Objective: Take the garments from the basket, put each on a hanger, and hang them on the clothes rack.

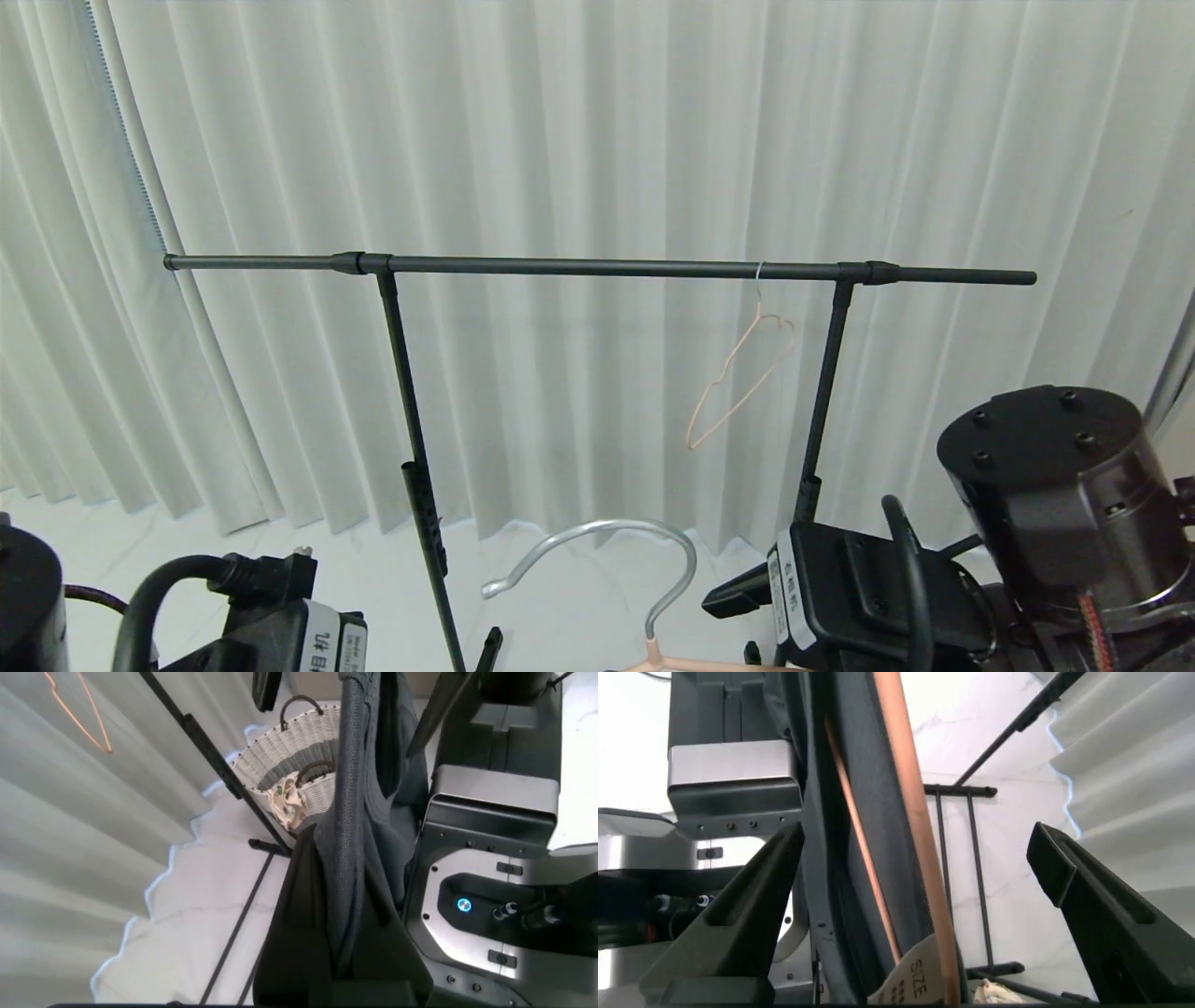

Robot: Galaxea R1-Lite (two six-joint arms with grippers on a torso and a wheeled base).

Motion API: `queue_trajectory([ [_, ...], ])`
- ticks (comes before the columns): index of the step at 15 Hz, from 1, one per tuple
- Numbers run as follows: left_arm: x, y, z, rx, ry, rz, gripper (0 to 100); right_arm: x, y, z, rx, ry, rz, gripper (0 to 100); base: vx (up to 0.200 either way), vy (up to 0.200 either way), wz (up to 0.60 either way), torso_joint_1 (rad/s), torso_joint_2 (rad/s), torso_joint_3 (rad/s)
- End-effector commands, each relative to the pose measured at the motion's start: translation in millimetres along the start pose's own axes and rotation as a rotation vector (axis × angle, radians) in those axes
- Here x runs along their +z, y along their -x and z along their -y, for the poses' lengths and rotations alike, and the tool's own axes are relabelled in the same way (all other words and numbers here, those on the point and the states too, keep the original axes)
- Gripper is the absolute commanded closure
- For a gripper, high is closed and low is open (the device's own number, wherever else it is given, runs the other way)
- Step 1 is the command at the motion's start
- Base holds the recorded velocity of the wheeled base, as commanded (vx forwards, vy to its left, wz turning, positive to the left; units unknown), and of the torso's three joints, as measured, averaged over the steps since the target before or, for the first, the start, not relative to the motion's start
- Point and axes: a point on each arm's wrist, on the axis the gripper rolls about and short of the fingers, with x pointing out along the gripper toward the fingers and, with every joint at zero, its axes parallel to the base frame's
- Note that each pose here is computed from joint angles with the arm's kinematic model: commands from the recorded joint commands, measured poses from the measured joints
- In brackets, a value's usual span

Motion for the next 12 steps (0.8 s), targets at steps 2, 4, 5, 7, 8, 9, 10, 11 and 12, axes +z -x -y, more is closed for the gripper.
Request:
queue_trajectory([
  [2, 1.3, 1.1, -0.3, 0.009, -0.002, 0.006, 100, -0.7, -1.0, 0.5, -0.004, -0.001, -0.005, 100, 0.0, 0.0, 0.0, 0.0, 0.0, 0.0],
  [4, 1.3, 1.1, -0.1, 0.008, -0.002, 0.006, 100, -0.2, -0.5, 1.0, -0.027, 0.001, -0.006, 100, 0.0, 0.0, 0.0, 0.0, 0.0, 0.0],
  [5, 1.3, 1.1, -0.1, 0.008, -0.002, 0.006, 100, -0.2, -0.4, 1.5, -0.033, 0.0, -0.006, 100, 0.0, 0.0, 0.0, 0.0, 0.0, 0.0],
  [7, 0.8, 1.0, -0.3, 0.02, -0.016, 0.001, 100, 0.4, 0.9, 1.3, -0.037, 0.007, -0.001, 100, 0.0, 0.0, 0.0, 0.0, 0.0, 0.0],
  [8, 0.1, 0.6, -0.8, 0.043, -0.038, -0.01, 100, 1.4, 2.2, 1.1, -0.04, 0.016, 0.007, 100, 0.0, 0.0, 0.0, 0.0, 0.0, 0.0],
  [9, -1.3, 0.5, -0.7, 0.053, -0.041, -0.018, 100, 2.5, 3.4, 1.0, -0.044, 0.032, 0.019, 100, 0.0, 0.0, 0.0, 0.0, 0.0, 0.0],
  [10, -0.5, 0.3, -1.0, 0.055, -0.04, -0.017, 0, 3.9, 5.9, 0.5, -0.049, 0.057, 0.034, 100, 0.0, 0.0, 0.0, 0.0, 0.0, 0.0],
  [11, -0.7, 0.0, -1.4, 0.06, -0.038, -0.02, 0, 5.0, 9.0, 1.0, -0.056, 0.083, 0.045, 100, 0.0, 0.0, 0.0, 0.0, 0.0, 0.0],
  [12, -1.8, 0.0, -1.8, 0.083, -0.036, -0.031, 0, 5.9, 12.8, 1.0, -0.063, 0.112, 0.055, 100, 0.0, 0.0, 0.0, 0.0, 0.0, 0.0],
])
